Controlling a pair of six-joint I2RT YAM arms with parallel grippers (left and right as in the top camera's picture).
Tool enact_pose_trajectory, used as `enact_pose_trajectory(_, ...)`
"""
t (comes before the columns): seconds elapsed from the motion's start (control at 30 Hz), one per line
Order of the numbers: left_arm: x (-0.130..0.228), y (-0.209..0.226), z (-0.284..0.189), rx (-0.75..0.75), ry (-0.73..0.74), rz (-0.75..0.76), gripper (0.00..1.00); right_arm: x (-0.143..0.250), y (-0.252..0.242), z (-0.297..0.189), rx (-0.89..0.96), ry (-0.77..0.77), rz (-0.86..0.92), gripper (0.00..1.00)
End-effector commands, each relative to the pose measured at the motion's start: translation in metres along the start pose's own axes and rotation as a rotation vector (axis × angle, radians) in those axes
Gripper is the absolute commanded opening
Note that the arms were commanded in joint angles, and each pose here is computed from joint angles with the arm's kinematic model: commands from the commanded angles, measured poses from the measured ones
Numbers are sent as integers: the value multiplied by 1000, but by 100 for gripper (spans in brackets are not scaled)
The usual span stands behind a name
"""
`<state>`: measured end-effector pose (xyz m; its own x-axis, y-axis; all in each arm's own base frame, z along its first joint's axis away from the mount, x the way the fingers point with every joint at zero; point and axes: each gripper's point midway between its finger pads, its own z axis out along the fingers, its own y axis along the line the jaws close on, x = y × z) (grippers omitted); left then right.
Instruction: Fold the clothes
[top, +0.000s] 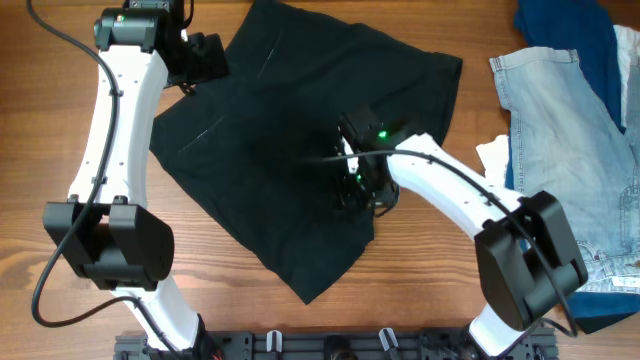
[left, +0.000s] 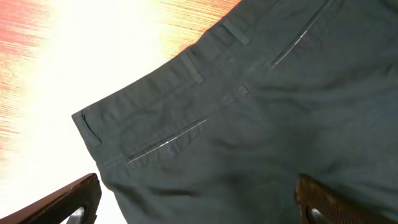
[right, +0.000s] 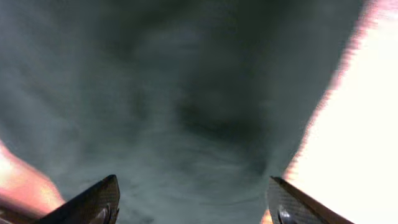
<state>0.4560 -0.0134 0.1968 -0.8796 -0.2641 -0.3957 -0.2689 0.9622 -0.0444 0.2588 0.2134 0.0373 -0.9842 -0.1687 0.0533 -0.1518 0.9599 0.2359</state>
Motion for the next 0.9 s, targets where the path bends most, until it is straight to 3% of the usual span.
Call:
enact_pose_trajectory(0.0,0,3,2,-15,2,16,100,-3,-31,9,132,-63,97,74)
enact_pose_trajectory(0.17,0,3,2,-15,2,15,100,-7,-36,19,121,-90,98,70)
enact_pose_trajectory(0.3,0,3,2,-15,2,16,100,-11,-38,21,108,-92,86,58)
enact_pose_trajectory(0.37,0,3,2,-15,2,16,100,-12,-40,22,103,-88,92,48)
enact_pose_trajectory(0.5,0,3,2,-16,3,16,100,-14,-43,22,101,-91,103,7)
enact_pose_trajectory(0.87,5,2,2,-10,25,18,100,-32,-84,-6,4,-109,194,4)
